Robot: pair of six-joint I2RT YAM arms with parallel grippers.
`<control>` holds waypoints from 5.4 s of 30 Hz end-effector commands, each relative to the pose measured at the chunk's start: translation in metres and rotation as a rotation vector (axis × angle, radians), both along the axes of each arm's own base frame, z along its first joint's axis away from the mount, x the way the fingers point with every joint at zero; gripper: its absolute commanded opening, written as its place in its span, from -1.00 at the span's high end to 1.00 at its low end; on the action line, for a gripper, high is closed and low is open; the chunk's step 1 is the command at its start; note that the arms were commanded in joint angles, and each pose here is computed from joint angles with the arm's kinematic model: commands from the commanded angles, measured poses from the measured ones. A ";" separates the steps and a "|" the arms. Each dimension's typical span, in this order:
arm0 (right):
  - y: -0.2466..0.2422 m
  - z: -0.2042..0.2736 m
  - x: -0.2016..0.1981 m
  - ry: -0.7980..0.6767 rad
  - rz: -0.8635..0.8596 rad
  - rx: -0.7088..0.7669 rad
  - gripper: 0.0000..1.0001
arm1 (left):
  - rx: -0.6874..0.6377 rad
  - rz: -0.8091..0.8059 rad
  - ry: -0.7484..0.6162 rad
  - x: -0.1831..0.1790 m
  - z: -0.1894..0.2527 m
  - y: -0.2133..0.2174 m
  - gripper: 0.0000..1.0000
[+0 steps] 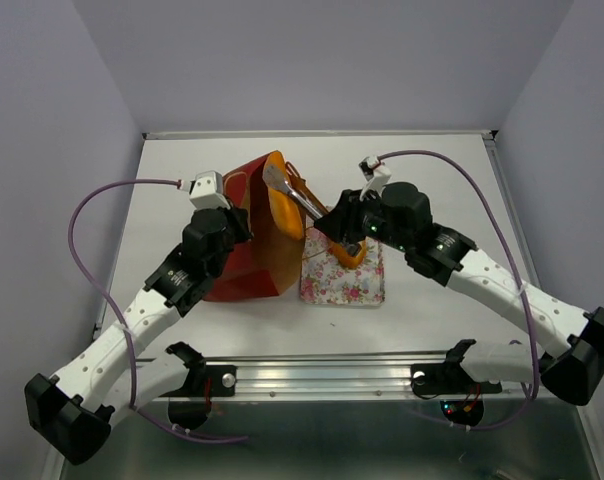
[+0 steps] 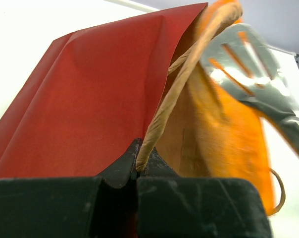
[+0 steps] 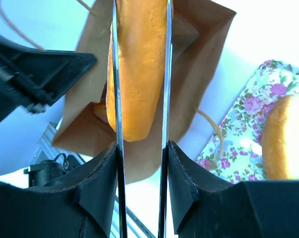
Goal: Take the fake bread out of the paper bag
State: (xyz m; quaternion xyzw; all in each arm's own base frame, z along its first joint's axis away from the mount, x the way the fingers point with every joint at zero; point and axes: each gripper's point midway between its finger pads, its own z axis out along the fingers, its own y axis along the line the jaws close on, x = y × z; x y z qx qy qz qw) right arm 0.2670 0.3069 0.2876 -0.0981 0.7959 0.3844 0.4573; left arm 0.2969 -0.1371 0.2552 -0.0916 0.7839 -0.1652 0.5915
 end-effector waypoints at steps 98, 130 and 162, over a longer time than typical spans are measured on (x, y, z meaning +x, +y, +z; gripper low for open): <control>-0.111 0.026 -0.001 -0.073 -0.100 -0.136 0.05 | -0.005 -0.031 -0.111 -0.009 0.028 0.005 1.00; 0.071 -0.084 -0.008 0.114 0.417 -0.255 0.07 | -0.023 -0.099 -0.117 -0.008 0.027 -0.011 1.00; 0.125 -0.159 0.011 0.177 0.467 -0.406 -0.47 | 0.020 -0.190 -0.130 -0.004 0.025 -0.028 1.00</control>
